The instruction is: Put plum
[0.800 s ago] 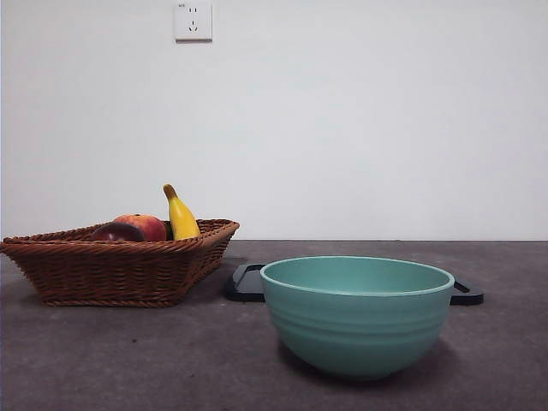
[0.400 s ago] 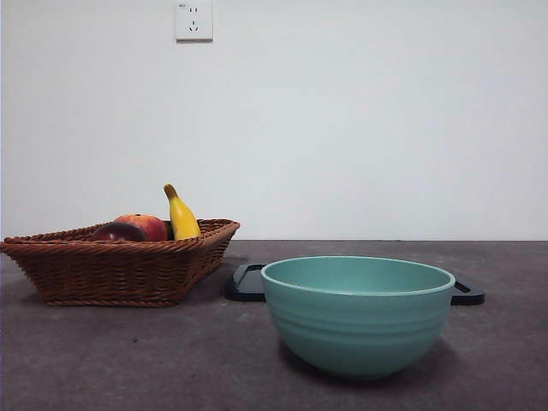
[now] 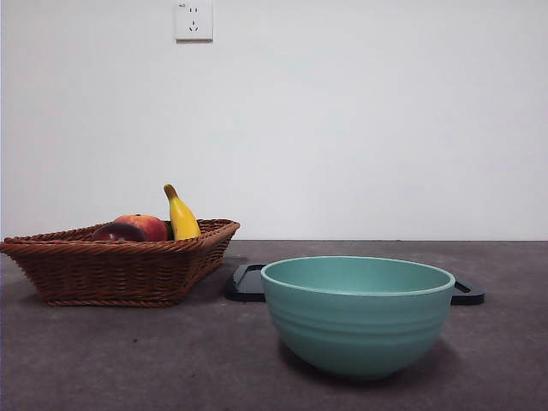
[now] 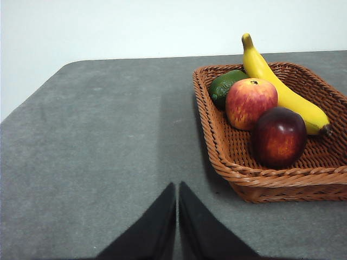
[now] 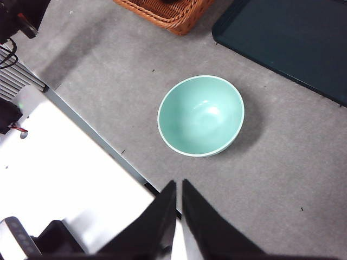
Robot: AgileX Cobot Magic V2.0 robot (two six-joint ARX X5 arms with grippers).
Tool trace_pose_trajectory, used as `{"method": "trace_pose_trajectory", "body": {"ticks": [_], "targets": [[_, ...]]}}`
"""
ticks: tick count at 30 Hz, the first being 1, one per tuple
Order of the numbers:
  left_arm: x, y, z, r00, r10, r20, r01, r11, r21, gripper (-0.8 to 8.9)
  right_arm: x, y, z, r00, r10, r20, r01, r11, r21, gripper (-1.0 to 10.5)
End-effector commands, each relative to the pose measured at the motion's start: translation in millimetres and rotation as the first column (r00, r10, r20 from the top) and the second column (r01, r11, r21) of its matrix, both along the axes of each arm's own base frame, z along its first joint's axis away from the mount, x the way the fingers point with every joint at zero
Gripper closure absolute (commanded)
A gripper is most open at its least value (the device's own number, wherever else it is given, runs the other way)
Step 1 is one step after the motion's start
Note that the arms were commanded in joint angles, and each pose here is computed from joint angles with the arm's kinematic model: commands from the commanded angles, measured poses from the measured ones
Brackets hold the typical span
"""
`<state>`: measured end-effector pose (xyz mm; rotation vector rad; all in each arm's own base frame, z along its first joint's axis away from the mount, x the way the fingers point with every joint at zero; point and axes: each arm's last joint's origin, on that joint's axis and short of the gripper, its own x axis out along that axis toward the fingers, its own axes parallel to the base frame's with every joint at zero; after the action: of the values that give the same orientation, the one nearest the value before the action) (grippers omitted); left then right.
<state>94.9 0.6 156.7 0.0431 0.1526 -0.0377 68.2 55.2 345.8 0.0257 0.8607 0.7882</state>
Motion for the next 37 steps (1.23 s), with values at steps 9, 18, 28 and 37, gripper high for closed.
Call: {"method": "trace_pose_trajectory", "body": {"ticks": [9,18,28,37], "targets": [[1,0,-8,1.000,0.002,-0.028,-0.002,1.000,-0.011,8.06,0,1,5,1.000,0.014,0.020,-0.014,1.000,0.008,9.4],[1,0,-8,1.000,0.002,-0.028,-0.002,1.000,-0.011,8.06,0,-4,6,0.997,0.001,0.072,0.000,1.000,-0.012,9.4],[1,0,-8,1.000,0.002,-0.028,-0.002,1.000,-0.011,8.06,14,-36,-1,0.764,-0.282,0.580,0.289,0.954,0.083,9.4],[1,0,-8,1.000,0.002,-0.028,-0.002,1.000,-0.011,8.06,26,-55,-94,0.509,-0.435,0.743,0.469,0.864,0.185,9.4]]}}
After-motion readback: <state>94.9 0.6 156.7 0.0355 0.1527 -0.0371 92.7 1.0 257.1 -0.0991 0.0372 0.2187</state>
